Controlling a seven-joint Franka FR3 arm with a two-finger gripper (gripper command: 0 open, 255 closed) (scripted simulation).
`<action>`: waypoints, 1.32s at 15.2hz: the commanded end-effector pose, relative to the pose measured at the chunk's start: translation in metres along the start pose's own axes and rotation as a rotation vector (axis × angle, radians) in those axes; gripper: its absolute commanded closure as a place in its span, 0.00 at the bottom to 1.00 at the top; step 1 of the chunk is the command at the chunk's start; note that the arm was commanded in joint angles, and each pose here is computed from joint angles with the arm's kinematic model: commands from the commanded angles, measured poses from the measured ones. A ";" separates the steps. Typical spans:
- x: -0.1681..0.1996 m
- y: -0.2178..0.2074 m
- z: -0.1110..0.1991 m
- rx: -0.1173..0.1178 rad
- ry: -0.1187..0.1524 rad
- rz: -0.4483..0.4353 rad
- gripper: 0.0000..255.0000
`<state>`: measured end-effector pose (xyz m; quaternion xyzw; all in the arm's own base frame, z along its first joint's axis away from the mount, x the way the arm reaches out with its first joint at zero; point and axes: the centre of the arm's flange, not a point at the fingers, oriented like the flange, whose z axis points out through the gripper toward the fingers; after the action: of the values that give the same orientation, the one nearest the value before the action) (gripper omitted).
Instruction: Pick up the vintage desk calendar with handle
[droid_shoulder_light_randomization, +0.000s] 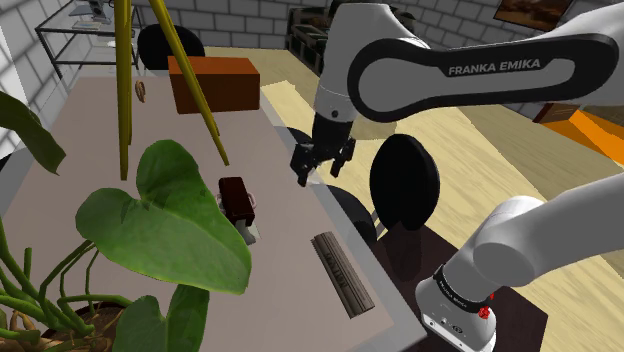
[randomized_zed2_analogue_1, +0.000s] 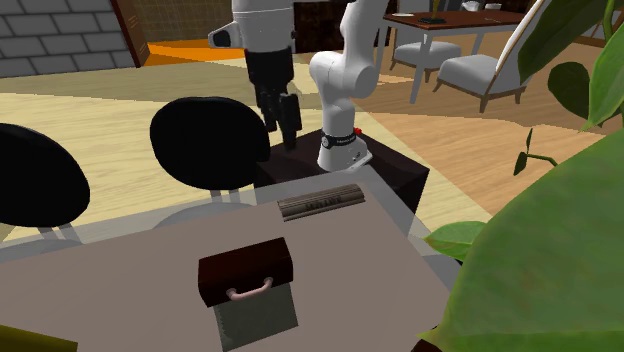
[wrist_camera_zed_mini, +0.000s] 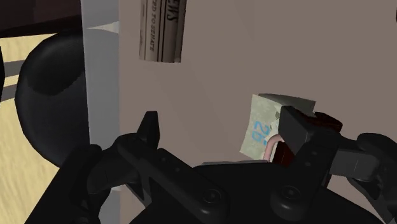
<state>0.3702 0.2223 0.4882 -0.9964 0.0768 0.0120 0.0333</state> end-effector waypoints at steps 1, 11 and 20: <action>0.006 -0.019 0.013 0.012 0.000 0.023 0.00; 0.052 -0.117 0.078 0.063 -0.003 0.129 0.00; 0.068 -0.141 0.127 0.077 -0.004 0.158 0.00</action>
<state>0.4565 0.3584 0.3743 -0.9852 0.1556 0.0139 0.0705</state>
